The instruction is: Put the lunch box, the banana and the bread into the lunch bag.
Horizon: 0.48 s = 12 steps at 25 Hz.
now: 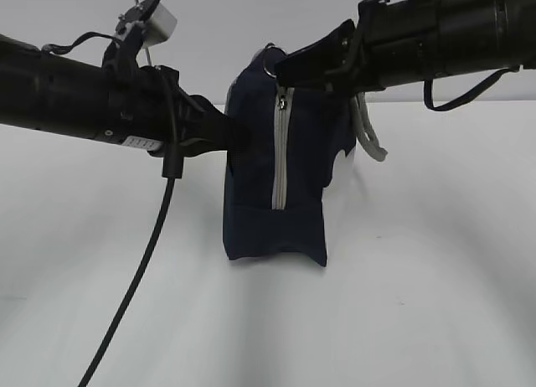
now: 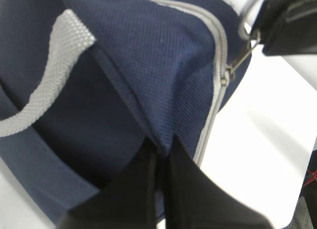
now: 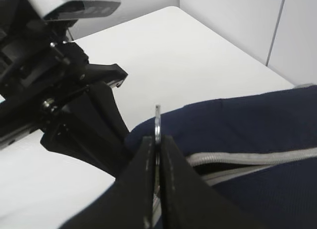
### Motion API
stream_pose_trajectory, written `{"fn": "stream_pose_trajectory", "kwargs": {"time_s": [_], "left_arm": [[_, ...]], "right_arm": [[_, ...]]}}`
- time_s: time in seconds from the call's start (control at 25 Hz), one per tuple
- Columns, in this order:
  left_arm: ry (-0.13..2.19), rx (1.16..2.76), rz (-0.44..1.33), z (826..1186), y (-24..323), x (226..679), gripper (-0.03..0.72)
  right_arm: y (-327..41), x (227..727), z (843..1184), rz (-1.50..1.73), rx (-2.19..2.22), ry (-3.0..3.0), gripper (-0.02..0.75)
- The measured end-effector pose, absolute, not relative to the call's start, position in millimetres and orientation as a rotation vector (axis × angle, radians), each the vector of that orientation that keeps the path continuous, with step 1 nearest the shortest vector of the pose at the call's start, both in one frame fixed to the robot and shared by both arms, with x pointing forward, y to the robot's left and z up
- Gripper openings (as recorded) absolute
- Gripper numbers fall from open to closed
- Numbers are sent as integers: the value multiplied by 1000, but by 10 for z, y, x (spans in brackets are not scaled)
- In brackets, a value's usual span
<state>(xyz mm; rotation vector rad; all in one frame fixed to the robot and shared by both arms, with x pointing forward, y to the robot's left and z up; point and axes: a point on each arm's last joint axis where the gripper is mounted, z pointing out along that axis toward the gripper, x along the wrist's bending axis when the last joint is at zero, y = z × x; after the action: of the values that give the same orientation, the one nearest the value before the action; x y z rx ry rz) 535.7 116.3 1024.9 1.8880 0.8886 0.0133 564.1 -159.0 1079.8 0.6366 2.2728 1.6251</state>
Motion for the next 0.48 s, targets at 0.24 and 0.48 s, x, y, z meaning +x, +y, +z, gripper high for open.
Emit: {"fn": "stream_pose_trajectory", "kwargs": {"time_s": [0.24,0.48], "left_arm": [[879,1899,17,10248,1164,5356,4],[865,1905,5,10251,1158,5345,4]], "right_arm": [[-1566,5653,10879,1649,579,2275,0],[-1580,5693,10917,1615,578,2245,0]]}}
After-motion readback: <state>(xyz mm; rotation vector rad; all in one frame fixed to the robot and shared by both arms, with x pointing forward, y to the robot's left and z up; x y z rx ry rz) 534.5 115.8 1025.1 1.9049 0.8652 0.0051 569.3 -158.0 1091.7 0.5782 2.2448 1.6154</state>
